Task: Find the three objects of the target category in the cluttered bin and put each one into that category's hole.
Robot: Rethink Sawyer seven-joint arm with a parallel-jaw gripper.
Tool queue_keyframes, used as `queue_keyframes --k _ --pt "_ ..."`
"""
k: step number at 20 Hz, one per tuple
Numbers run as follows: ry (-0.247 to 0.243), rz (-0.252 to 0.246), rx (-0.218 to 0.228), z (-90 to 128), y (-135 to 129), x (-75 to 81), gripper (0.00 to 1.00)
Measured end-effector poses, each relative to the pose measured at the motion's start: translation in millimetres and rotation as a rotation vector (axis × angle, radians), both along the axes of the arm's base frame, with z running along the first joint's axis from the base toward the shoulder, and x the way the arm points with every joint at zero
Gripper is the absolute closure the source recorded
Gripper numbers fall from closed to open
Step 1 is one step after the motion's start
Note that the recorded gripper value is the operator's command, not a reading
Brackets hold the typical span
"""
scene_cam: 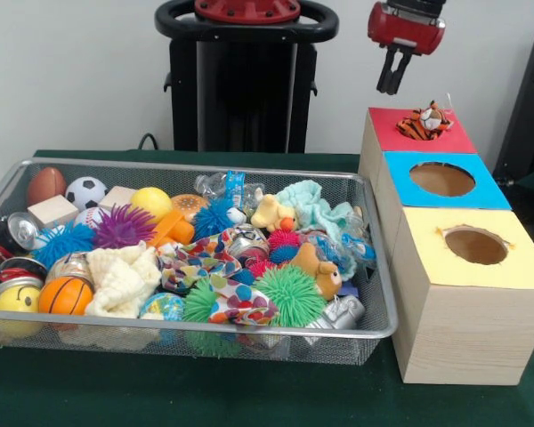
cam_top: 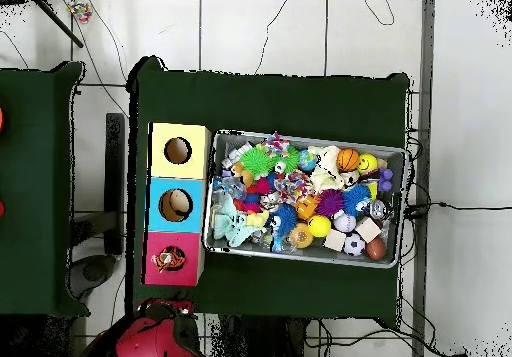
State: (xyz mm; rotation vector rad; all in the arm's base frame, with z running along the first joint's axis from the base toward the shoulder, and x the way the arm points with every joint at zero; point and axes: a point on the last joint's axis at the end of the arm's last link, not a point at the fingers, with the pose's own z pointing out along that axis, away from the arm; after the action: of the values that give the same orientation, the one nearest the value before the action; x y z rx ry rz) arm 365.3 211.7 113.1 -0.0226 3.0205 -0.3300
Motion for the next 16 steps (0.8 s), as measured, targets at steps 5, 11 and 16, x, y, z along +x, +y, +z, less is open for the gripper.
queue_keyframes --k 5,11,16 --pt "0.011 -0.027 -0.033 4.0 -13.5 -2.3 1.0" --pt "0.024 -0.049 -0.072 9.6 -25.2 -5.5 1.0" --pt "0.01 -0.032 -0.108 12.4 -24.2 -3.9 1.0"
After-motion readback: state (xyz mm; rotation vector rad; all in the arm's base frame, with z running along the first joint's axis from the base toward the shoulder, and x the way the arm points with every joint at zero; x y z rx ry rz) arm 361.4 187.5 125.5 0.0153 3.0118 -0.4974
